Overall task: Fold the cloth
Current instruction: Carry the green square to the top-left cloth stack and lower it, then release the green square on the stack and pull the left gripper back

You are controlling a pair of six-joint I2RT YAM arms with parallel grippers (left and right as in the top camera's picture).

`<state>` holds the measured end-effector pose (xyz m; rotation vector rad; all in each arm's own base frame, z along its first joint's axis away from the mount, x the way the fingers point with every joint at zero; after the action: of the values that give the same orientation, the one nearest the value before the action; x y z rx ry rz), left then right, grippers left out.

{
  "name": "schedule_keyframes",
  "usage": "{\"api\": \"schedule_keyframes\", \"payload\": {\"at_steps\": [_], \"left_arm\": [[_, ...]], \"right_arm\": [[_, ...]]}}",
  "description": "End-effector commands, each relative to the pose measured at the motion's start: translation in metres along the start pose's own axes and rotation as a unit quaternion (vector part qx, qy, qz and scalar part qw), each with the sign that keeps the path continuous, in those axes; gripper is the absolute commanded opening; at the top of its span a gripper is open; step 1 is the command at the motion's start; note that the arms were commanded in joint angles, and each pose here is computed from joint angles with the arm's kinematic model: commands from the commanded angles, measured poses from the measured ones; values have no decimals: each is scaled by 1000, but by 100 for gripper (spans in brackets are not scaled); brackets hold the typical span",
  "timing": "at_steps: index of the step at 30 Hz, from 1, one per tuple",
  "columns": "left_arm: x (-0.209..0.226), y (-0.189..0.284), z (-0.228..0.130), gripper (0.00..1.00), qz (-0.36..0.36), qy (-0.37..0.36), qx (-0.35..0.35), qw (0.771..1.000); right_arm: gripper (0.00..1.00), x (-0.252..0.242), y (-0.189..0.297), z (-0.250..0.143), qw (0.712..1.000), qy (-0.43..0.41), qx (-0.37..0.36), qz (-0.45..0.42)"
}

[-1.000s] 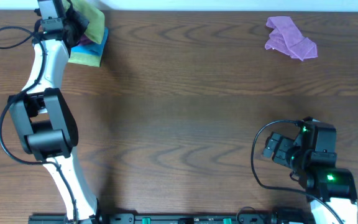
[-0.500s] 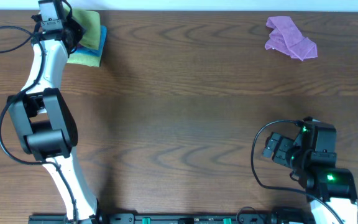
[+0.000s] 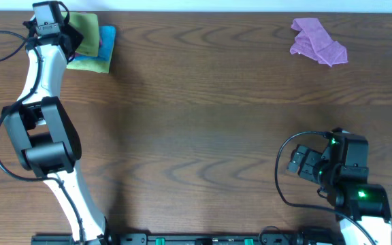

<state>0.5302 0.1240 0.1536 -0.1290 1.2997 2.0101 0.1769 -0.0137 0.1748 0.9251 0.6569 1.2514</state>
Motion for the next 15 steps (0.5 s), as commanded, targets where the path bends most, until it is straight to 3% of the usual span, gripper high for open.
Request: {"api": "schedule_keyframes", "payload": {"at_steps": [1,2,8,15], "left_arm": [[4,-5,1,68,11,-7,-3,1000],[5,-5,1,80,11,-7,-3,1000],[4,-4,1,98,8,-7,1,1000],[3,12,7,95,8,-9,3,1000]], "right_arm": [[99,-3,-1,-1,1000,-10,1,-7],[99,-3,-1,-1,1000,-10,1,-7],[99,-3,-1,-1,1000,-10,1,-7],[99,-3,-1,-1,1000,-10,1,-7]]}}
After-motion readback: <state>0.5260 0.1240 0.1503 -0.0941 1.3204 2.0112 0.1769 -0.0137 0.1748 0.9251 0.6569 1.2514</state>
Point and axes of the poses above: each gripper's point midway between its finger pads, its own y axis back along the fingers, its own x axis along the line the jaws close on, z = x × y, the point moved 7 cm from there along y, back along the fingers, and after that the axes turned 9 degrees about y, right-handed, at the moved point
